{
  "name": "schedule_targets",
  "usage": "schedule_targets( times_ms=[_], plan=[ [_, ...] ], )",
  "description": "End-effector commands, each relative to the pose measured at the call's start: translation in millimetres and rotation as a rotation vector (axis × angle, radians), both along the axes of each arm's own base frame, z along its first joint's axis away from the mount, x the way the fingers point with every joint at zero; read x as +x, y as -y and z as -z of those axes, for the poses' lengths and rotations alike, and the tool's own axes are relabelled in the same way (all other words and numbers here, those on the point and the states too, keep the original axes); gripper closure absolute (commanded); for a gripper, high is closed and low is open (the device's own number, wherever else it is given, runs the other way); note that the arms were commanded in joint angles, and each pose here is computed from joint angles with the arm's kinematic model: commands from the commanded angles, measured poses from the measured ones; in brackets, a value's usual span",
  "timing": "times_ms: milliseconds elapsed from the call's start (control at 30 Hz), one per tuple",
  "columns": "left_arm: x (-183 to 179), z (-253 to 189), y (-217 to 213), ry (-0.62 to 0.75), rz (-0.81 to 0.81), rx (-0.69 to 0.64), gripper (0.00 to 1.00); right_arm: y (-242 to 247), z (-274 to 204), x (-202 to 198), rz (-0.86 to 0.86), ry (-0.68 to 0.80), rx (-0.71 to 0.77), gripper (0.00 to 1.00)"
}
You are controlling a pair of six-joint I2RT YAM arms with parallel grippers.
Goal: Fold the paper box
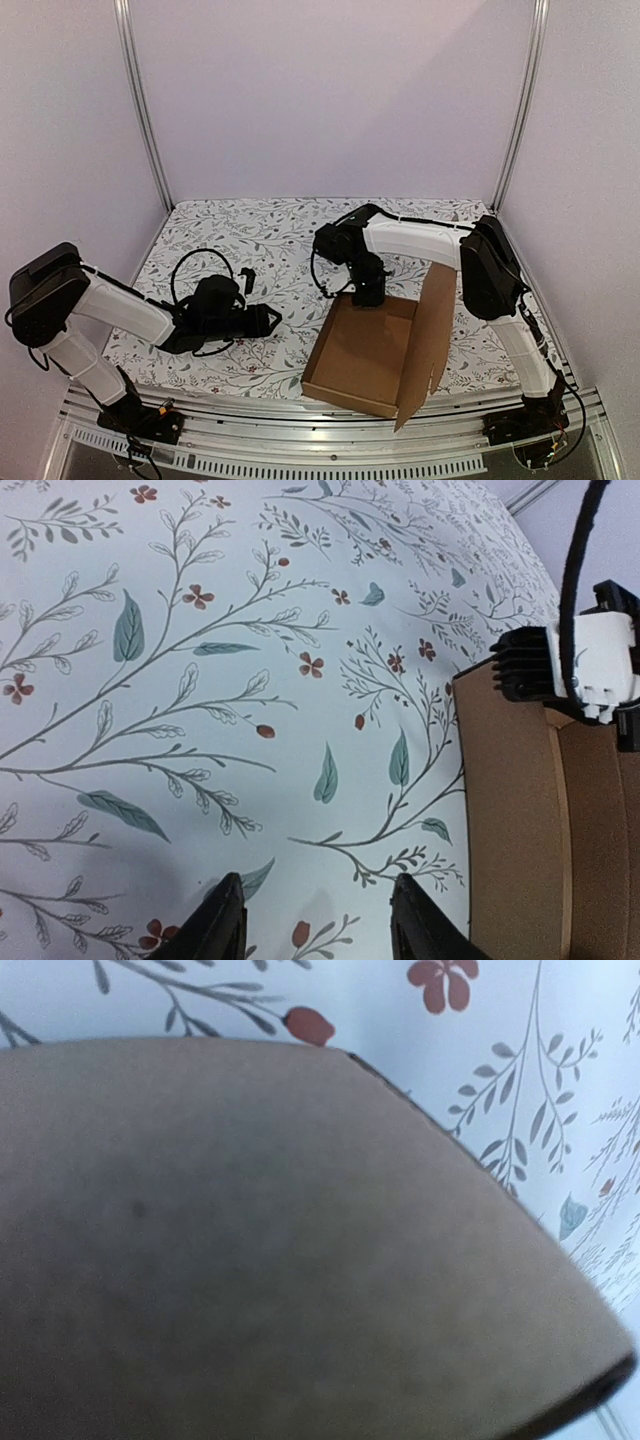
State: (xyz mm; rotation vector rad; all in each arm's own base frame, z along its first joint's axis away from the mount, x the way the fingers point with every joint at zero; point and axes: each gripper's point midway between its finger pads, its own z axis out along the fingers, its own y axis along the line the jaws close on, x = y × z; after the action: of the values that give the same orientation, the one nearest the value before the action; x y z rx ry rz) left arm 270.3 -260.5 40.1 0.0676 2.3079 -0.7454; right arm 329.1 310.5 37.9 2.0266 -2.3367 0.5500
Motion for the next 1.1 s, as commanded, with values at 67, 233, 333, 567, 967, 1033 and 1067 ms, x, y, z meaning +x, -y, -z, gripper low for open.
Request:
schedule_targets(
  times_ms=[67, 233, 333, 567, 967, 1033, 1067],
  plan=[
    [3.7, -7.4, -5.7, 0.027, -0.006, -0.004, 0.50, 15.2, 27.0, -9.1, -0.008, -0.041, -0.100, 0.84],
    [4.5, -12.3, -5.5, 0.032, -0.007, -0.011, 0.50, 5.8, 8.2, -8.3, 0.002, -0.024, -0.038, 0.93],
    [5.2, -15.7, -1.9, 0.045, 0.009, -0.022, 0.50, -11.9, -27.9, -9.9, -0.006, -0.019, 0.088, 1.00],
    [18.1, -21.3, 28.9, 0.046, 0.066, -0.092, 0.50, -57.1, -112.5, -28.9, -0.058, -0.041, 0.464, 1.00],
    [42.5, -69.3, 17.9, 0.108, 0.025, 0.118, 0.50, -79.0, -174.8, -12.5, -0.091, -0.068, 1.108, 1.00],
    [44.2, -77.3, 11.6, 0.115, 0.017, 0.164, 0.50, -74.9, -174.3, 13.5, 0.037, -0.072, 1.226, 1.00],
    [45.3, -81.4, 8.3, 0.119, 0.010, 0.183, 0.50, -74.1, -171.8, 22.5, 0.067, -0.057, 1.254, 1.00]
  ],
)
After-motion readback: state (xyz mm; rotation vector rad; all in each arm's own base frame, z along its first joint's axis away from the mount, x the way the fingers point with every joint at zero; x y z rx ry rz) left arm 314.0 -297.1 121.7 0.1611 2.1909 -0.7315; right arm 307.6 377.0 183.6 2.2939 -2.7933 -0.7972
